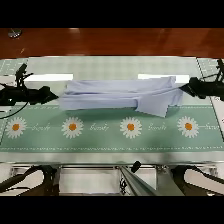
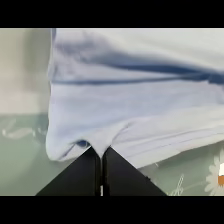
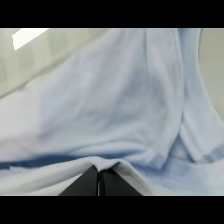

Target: Fold the shirts.

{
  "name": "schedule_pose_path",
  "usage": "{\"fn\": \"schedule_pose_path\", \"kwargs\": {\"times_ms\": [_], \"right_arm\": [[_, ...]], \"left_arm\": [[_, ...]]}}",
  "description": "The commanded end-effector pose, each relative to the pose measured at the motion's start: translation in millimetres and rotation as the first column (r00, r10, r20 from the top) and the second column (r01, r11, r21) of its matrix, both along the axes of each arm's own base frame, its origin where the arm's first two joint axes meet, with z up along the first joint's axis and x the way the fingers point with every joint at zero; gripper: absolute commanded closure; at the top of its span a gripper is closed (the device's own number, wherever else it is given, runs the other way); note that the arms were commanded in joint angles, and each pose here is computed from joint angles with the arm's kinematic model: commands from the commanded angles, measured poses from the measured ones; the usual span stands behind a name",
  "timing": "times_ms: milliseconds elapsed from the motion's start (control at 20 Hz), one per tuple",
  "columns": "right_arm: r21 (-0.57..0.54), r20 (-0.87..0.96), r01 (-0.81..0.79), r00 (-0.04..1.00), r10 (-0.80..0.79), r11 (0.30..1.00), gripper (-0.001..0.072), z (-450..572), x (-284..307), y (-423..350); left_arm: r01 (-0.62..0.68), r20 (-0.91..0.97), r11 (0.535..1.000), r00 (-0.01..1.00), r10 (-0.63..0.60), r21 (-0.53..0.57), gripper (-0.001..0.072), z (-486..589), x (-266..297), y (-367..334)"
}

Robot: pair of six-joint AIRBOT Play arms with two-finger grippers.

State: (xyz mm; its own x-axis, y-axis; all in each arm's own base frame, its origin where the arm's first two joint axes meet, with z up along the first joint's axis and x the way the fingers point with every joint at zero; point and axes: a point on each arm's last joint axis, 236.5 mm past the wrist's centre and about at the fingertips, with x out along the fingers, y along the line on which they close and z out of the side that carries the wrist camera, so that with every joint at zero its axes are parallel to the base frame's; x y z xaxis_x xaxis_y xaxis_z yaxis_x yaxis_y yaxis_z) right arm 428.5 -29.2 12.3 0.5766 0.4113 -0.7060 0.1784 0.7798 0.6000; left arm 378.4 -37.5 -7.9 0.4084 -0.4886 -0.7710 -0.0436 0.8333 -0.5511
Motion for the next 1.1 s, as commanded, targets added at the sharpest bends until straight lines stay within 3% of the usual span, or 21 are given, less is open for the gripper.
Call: {"fn": "schedule_pose_path", "kwargs": {"times_ms": [0,250,550,700,750,800,850,900,1000,1050], "right_arm": [[0.000,0.026,0.055,0.998,-0.055,0.998,0.0682,-2.6,52.4,-9.3],[0.088,0.009,0.104,0.994,-0.105,0.991,0.0682,-24.5,91.4,-15.6],[0.113,-0.073,0.113,0.992,-0.105,0.987,0.0681,-68.6,90.7,-15.0],[0.091,-0.074,0.114,0.991,-0.107,0.989,0.0673,-74.2,90.8,-19.0],[0.094,-0.073,0.115,0.991,-0.108,0.989,0.0529,-73.2,91.2,-19.0],[0.092,-0.075,0.094,0.993,-0.087,0.991,0.0306,-71.0,89.5,-17.9],[0.082,-0.067,0.057,0.996,-0.052,0.995,0.0219,-65.7,88.2,-18.0],[0.062,-0.068,0.023,0.998,-0.018,0.998,0.0215,-59.3,85.9,-22.1],[-0.021,-0.098,-0.018,0.995,0.015,1.000,0.0214,-49.1,77.5,-43.0],[-0.071,-0.130,-0.035,0.991,0.025,0.997,0.0161,-46.2,69.7,-55.6]], "left_arm": [[-0.027,0.011,1.000,1.000,0.027,0.006,0.0686,-4.2,34.6,7.3],[-0.016,-0.021,0.999,1.000,0.015,-0.046,0.0686,-25.7,81.6,6.3],[0.020,-0.065,0.987,0.997,-0.031,-0.158,0.0675,-48.6,121.3,-13.7],[-0.007,-0.172,0.978,0.985,-0.030,-0.206,0.0438,-70.4,110.9,-20.5],[0.006,-0.200,0.975,0.979,-0.052,-0.221,0.0437,-73.9,103.8,-23.6],[0.020,-0.218,0.972,0.973,-0.072,-0.233,0.0437,-74.6,97.6,-25.4],[0.026,-0.230,0.970,0.970,-0.083,-0.244,0.0409,-72.6,93.1,-23.9],[0.025,-0.238,0.967,0.967,-0.087,-0.254,0.0316,-69.6,89.6,-20.1],[0.021,-0.243,0.963,0.966,-0.089,-0.270,0.0317,-58.5,83.1,-8.5],[0.022,-0.236,0.961,0.968,-0.089,-0.274,0.0317,-49.5,80.6,-3.0]]}}
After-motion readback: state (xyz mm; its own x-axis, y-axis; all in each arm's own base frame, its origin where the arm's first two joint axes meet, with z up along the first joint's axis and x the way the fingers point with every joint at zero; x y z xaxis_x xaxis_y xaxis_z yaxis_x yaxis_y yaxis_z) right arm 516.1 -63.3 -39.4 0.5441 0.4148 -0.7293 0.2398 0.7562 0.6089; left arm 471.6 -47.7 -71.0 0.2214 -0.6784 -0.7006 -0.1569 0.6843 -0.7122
